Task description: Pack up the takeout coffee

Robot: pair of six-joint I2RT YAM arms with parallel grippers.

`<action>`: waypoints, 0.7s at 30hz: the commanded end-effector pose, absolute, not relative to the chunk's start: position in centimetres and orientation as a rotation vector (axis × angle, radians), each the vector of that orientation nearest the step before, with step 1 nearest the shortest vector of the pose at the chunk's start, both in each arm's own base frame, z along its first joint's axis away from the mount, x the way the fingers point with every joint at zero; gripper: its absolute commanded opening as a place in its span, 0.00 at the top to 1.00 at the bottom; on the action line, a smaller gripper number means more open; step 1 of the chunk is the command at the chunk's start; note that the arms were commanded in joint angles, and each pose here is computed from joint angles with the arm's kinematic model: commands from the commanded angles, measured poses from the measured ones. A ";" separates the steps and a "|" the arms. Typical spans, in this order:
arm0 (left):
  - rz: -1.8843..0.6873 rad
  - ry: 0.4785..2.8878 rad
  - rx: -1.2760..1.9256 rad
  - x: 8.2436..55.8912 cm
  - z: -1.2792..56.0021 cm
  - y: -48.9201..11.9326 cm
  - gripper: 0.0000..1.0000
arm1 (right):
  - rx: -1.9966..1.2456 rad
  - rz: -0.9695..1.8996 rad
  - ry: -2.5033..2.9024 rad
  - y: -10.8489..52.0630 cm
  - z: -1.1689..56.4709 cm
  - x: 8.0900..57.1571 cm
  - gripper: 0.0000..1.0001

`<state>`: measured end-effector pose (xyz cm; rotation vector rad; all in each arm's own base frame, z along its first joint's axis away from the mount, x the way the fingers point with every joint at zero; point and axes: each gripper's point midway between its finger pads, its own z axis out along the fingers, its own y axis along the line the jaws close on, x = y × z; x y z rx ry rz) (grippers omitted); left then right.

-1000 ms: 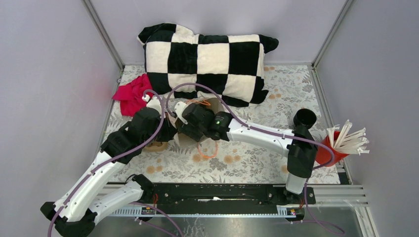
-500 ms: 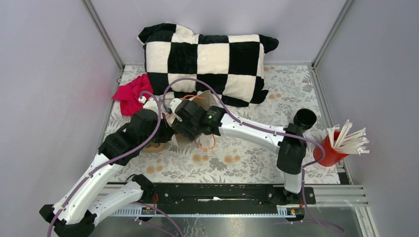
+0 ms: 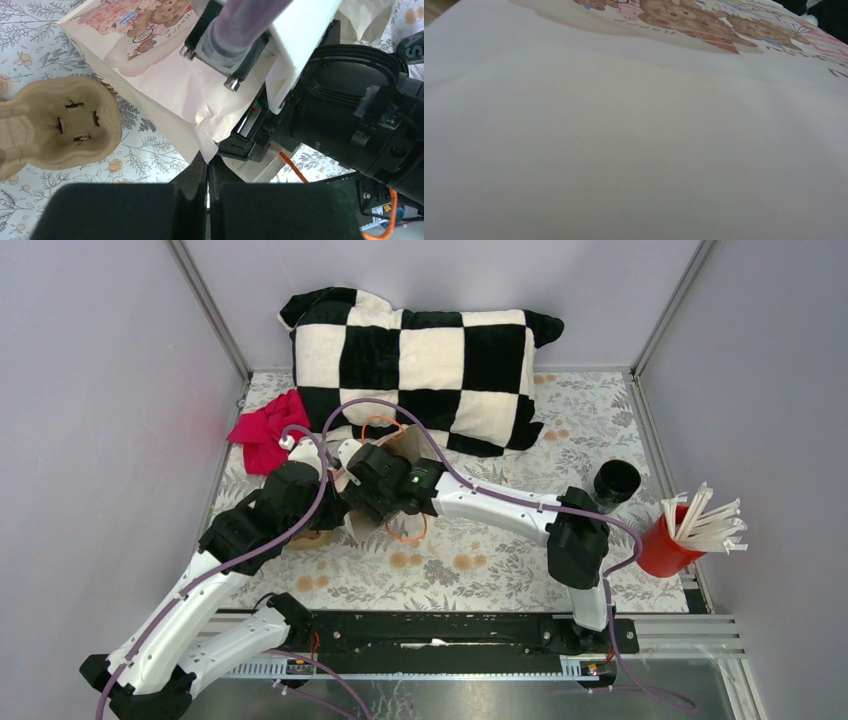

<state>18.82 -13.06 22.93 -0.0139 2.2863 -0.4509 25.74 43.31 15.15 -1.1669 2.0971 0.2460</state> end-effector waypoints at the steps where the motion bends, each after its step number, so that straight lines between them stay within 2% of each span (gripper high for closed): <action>1: -0.535 2.275 0.030 18.5 23.6 -14.4 1.00 | -1.059 0.278 2.060 44.8 15.4 27.5 0.51; 3: -0.536 2.276 0.031 18.5 23.6 -14.4 1.00 | -1.048 0.293 2.056 44.8 15.5 27.6 0.45; 15: -0.541 2.261 0.021 18.6 23.9 -14.4 1.00 | -1.011 0.358 2.060 45.7 14.7 28.3 0.40; 21: -0.539 2.263 0.023 18.6 23.8 -14.4 1.00 | -1.003 0.366 2.055 45.9 14.3 28.5 0.31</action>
